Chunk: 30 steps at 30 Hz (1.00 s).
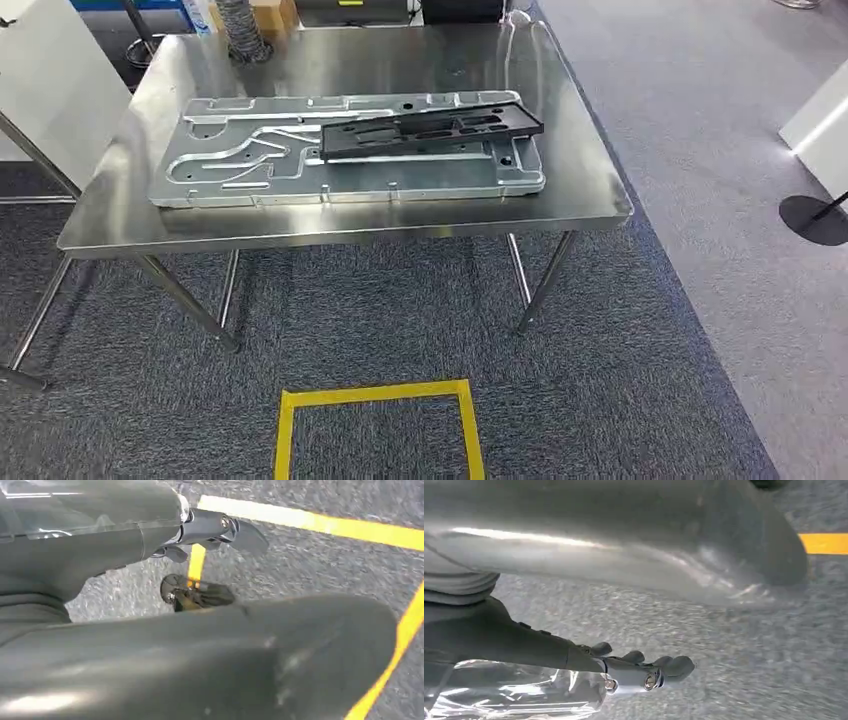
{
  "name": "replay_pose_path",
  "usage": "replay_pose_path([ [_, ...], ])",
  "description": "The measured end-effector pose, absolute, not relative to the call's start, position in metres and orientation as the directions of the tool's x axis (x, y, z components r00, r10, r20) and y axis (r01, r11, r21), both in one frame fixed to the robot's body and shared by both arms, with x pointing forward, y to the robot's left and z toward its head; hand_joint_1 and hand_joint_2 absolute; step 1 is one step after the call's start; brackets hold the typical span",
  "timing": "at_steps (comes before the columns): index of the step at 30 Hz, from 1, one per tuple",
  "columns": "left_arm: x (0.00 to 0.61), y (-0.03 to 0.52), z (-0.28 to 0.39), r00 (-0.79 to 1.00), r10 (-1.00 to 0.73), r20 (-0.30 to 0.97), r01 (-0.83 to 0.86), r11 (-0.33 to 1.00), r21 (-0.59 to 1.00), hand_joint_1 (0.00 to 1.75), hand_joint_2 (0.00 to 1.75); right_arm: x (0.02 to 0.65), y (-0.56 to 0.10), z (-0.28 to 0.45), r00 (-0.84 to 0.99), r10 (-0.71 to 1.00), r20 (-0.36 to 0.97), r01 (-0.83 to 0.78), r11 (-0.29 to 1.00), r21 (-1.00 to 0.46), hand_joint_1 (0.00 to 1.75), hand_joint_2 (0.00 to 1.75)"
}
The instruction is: Take the parts from the cabinet and place them on the table.
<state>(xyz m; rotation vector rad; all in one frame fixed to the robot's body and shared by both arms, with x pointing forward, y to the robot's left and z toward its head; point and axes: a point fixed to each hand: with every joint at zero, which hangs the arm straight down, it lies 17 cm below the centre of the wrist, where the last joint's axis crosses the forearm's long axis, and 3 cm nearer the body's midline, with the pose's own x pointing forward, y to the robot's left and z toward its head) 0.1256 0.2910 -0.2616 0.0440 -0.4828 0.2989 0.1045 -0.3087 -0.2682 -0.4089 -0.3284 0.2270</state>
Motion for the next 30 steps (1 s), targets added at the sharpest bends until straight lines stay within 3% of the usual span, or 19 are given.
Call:
replay_pose_path([
  [16, 0.132, 0.293, -0.259, 0.836, 0.243, 0.492, -0.263, 0.964, -0.03, 0.0, 0.0, 0.108, -0.304, -0.268, 0.914, 0.282, 0.293, -0.151, 0.904, -0.399, 0.0, 0.0],
  [30, 0.134, 0.288, -0.258, 0.843, 0.219, 0.491, -0.229, 0.973, -0.039, 0.0, 0.0, 0.084, -0.288, -0.279, 0.956, 0.22, 0.196, -0.169, 0.954, -0.248, 0.0, 0.0],
])
